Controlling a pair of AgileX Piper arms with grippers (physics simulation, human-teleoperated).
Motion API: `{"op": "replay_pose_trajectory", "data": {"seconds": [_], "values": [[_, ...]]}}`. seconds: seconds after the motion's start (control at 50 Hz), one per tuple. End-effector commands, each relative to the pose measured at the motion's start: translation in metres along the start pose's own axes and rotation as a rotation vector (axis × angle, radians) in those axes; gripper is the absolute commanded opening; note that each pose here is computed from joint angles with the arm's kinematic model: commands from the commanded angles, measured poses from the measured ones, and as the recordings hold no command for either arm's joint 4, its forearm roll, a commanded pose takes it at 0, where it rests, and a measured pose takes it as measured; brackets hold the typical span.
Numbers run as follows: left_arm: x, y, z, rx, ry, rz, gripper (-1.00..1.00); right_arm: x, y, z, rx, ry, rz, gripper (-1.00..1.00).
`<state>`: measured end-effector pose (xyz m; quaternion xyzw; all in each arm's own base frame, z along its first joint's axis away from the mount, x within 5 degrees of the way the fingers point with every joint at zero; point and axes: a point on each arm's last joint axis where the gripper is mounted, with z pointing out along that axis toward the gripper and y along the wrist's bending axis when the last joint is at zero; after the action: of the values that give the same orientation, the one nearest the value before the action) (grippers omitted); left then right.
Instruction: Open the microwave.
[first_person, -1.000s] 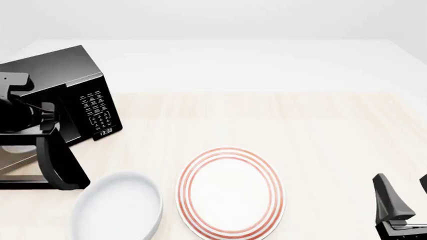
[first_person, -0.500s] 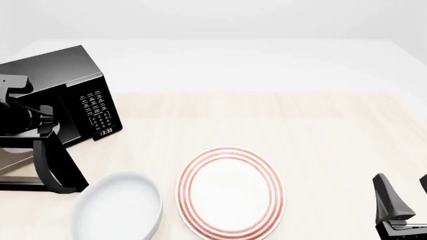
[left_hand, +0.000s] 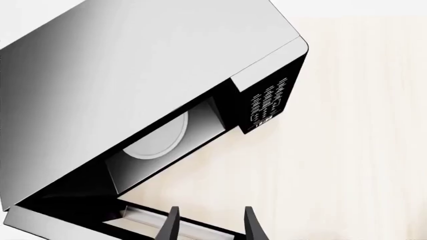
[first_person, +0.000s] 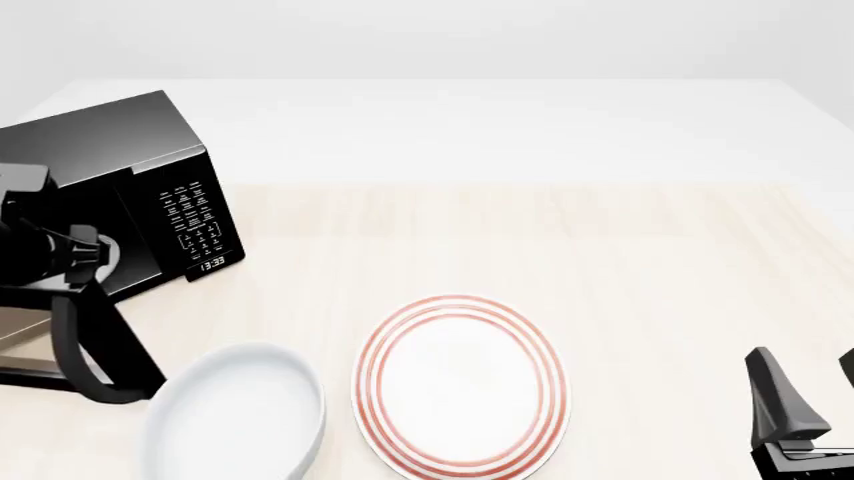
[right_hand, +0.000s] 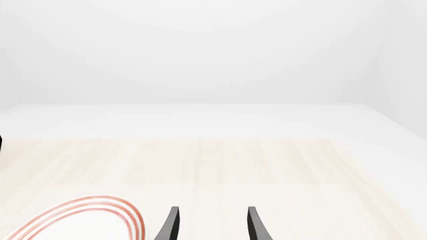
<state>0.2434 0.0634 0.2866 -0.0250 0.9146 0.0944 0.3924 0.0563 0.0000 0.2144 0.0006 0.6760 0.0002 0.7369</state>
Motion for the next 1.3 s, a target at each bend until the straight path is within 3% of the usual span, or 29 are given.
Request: {"op": "replay_pose_trajectory", "data": {"seconds": [0.02,1.3], "values": [[0.011,-0.005,-0.003,0.019,0.017,0.0,1.0,0.0,0.0,0.0,0.0,0.0,0.0,1.0],[0.059,-0.002,-0.04,-0.026,0.026,-0.081,1.0,0.0,0.0,0.0,0.0,0.0,0.0,1.0]]}}
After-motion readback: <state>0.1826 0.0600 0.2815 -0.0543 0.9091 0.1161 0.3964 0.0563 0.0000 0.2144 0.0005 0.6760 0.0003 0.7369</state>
